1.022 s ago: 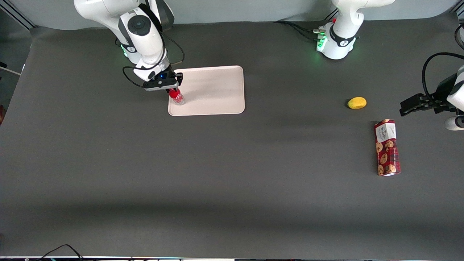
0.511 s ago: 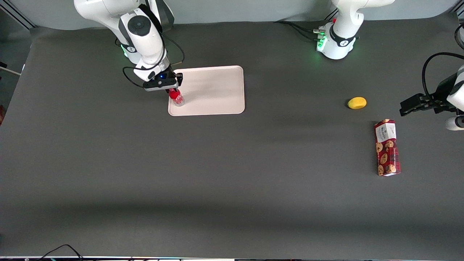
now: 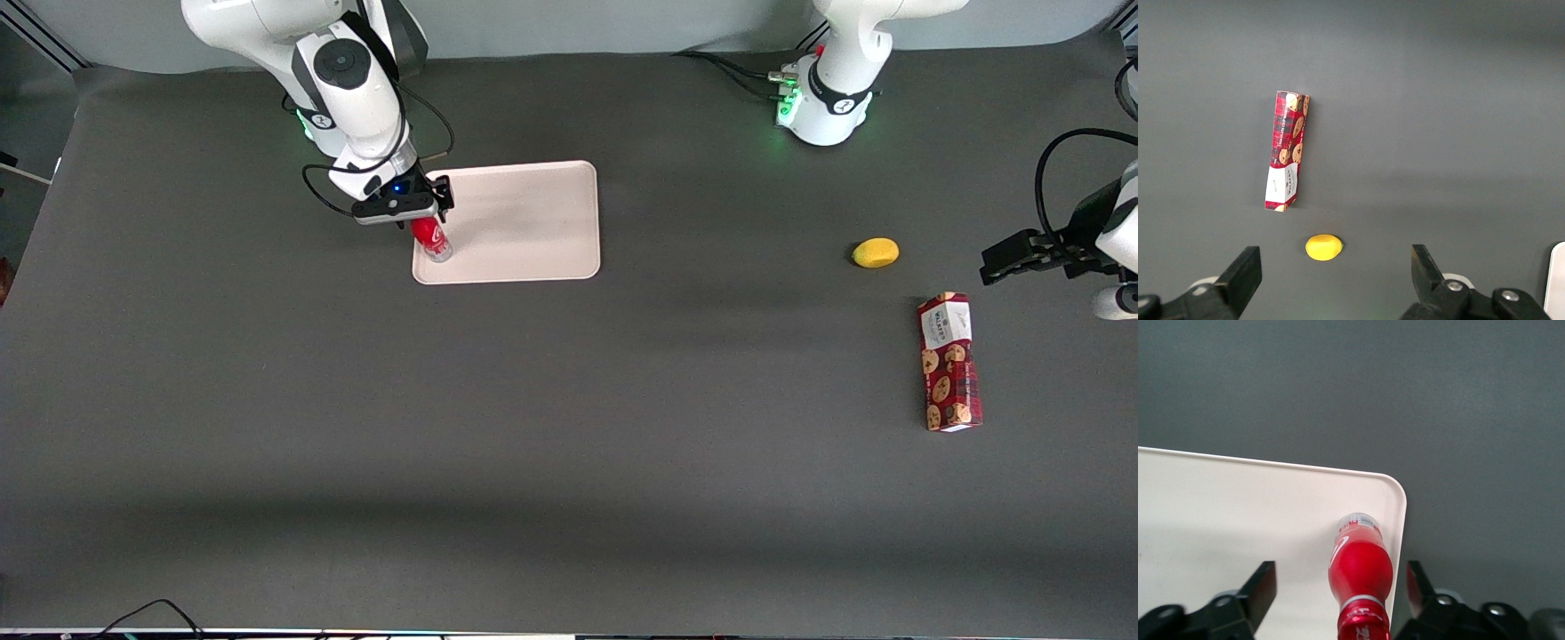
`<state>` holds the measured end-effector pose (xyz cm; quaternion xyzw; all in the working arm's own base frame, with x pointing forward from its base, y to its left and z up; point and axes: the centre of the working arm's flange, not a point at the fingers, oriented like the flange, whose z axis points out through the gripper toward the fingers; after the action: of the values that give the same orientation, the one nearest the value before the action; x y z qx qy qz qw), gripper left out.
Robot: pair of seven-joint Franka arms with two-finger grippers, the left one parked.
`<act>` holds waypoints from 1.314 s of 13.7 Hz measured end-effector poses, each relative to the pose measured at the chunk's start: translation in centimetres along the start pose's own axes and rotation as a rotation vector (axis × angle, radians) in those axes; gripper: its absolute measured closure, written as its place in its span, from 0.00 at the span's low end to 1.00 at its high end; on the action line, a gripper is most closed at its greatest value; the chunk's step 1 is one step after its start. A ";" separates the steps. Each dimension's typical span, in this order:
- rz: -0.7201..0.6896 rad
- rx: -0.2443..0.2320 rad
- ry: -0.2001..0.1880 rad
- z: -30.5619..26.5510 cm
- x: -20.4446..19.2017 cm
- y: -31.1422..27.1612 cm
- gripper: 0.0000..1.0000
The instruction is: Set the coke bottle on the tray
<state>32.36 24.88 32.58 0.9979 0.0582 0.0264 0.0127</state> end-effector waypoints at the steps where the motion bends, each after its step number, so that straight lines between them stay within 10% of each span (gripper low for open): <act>1: 0.000 0.000 0.000 0.0 0.0 0.0 0.00; 18: 0.296 0.104 0.048 -24.1 19.3 19.2 0.00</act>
<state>52.42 8.65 58.22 0.9939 -0.0881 0.0489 -0.0446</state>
